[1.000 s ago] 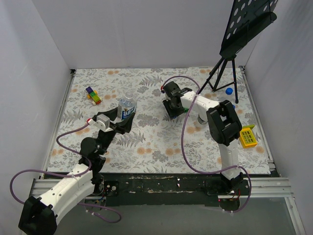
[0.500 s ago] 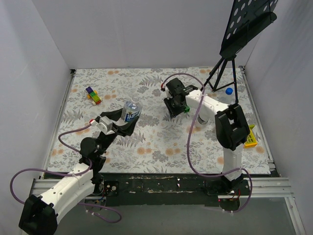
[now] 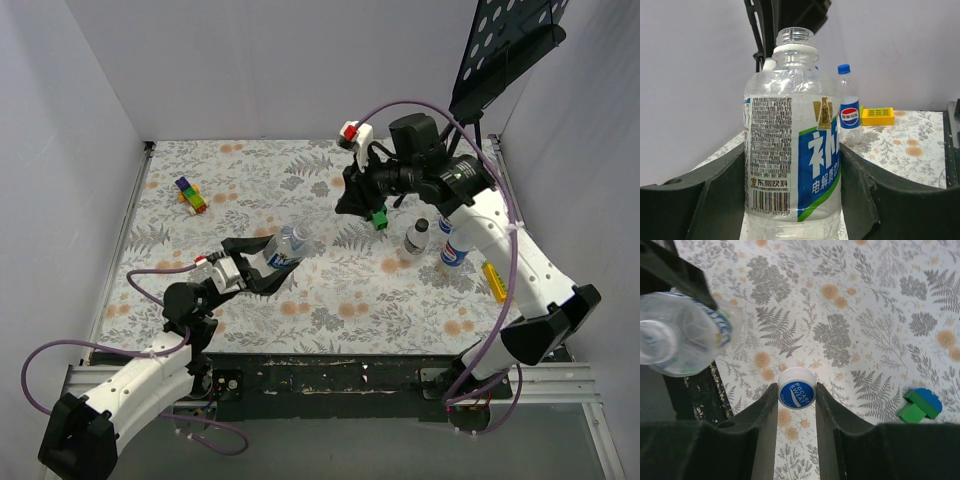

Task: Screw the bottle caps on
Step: Screw the bottle cap onto the plastic bottle.

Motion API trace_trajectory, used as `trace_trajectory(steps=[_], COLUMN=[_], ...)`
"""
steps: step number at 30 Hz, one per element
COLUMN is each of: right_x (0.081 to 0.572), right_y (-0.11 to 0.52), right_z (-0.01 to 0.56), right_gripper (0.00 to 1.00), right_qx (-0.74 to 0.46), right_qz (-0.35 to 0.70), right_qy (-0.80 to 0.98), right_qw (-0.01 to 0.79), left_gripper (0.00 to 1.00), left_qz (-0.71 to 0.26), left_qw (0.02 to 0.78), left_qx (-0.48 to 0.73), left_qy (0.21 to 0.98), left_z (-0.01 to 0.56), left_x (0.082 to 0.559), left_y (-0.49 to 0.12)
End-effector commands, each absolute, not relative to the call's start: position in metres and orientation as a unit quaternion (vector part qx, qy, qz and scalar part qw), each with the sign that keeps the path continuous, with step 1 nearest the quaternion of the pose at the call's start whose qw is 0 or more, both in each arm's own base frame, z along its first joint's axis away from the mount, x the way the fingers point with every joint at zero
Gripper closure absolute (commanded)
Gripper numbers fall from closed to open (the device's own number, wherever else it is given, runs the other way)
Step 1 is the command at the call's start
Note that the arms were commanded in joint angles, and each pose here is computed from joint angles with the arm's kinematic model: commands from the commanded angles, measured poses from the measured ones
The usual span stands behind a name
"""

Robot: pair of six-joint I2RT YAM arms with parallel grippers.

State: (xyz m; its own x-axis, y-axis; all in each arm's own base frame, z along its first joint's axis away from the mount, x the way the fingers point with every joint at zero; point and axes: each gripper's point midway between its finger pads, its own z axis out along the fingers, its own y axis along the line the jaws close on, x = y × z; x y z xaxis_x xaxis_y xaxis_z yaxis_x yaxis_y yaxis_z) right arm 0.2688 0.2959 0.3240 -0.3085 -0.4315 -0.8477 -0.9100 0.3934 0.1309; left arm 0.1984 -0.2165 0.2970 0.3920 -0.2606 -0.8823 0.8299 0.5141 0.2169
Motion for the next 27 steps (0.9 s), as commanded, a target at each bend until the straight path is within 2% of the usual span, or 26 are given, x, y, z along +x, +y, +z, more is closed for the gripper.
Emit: trace_trajectory(steps=[1,6,12,27], right_x=[0.223,0.190,0.168,0.160], right_y=[0.298,0.303,0.316,0.334], right_z=[0.366,0.388,0.389,0.359], right_gripper=[0.80,0.80,0.80,0.80], right_qx=[-0.513,-0.551,-0.586,-0.617], right_qz=[0.357,0.382,0.379,0.355], right_qy=[0.675,0.628,0.603,0.612], right_qw=[0.393,0.395,0.387,0.345], left_gripper=[1.00,1.00,1.00,1.00], left_qz=[-0.363,-0.369,-0.374,-0.384], left_qw=[0.748,0.735,0.728,0.726], left_qx=[0.379,0.397,0.405,0.409], left_qy=[0.405,0.408,0.407,0.399], left_z=[0.296,0.291,0.290,0.292], left_x=[0.190,0.188,0.186,0.181], left_y=[-0.224,-0.229,-0.231,-0.232])
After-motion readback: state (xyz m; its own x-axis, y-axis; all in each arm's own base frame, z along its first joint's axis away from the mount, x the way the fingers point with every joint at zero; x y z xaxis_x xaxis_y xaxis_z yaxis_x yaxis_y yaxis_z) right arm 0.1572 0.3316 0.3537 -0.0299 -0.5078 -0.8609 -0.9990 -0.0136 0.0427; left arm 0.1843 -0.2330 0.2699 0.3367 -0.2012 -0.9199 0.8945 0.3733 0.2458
